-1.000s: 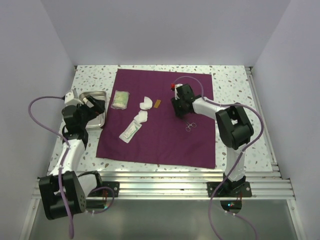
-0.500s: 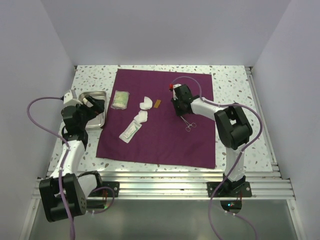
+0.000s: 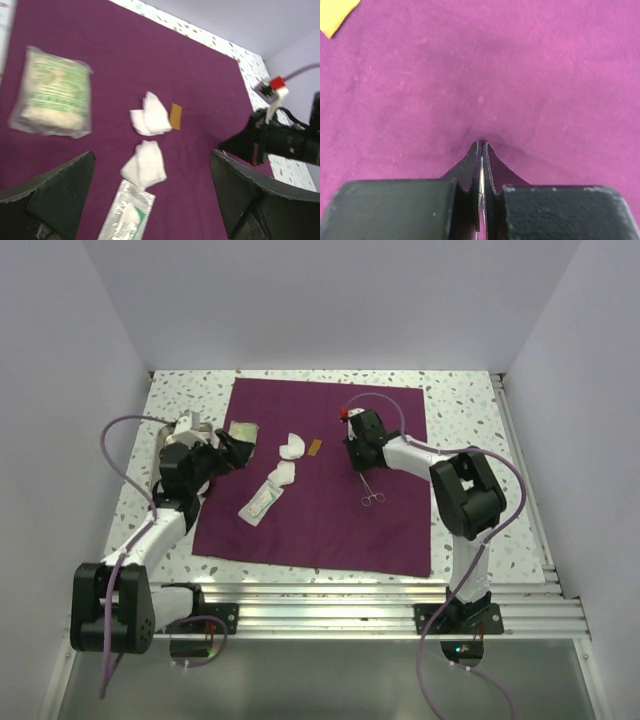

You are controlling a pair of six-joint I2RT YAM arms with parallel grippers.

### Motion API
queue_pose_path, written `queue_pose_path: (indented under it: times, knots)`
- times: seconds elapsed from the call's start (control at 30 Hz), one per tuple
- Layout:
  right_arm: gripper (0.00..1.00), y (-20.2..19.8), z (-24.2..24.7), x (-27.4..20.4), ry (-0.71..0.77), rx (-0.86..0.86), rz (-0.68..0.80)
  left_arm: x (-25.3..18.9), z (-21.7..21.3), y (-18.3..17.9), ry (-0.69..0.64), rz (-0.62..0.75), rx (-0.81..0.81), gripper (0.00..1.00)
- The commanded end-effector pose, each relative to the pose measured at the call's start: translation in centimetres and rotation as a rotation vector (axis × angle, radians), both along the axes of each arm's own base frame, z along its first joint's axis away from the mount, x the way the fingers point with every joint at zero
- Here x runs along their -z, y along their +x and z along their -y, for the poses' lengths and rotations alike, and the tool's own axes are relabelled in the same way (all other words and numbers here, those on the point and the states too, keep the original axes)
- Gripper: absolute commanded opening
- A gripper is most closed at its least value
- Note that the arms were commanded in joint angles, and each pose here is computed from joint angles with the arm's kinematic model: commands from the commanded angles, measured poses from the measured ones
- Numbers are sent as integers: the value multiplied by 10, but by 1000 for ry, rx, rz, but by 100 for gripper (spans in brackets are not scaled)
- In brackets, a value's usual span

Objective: Prepare the surgical pack

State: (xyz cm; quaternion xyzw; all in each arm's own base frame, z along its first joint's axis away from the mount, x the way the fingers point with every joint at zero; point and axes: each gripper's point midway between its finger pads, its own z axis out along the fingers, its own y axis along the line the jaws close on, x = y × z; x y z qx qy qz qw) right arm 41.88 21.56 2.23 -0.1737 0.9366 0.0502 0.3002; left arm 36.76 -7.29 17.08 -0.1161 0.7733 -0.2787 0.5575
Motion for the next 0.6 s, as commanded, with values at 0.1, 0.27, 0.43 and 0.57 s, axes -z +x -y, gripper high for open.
queue_pose_path:
  times: [0.1, 0.27, 0.43, 0.57]
  knots:
    - [0, 1, -5, -35, 105, 43, 88, -22, 68, 19, -25, 109, 133, 100]
    - [0, 2, -4, -46, 155, 77, 123, 5, 136, 22, 25, 41, 181, 100]
    - [0, 4, 0, -58, 242, 121, 130, 28, 210, 20, 3, -2, 315, 100]
    - [0, 5, 4, -61, 305, 144, 109, 37, 249, 15, -32, 8, 375, 100]
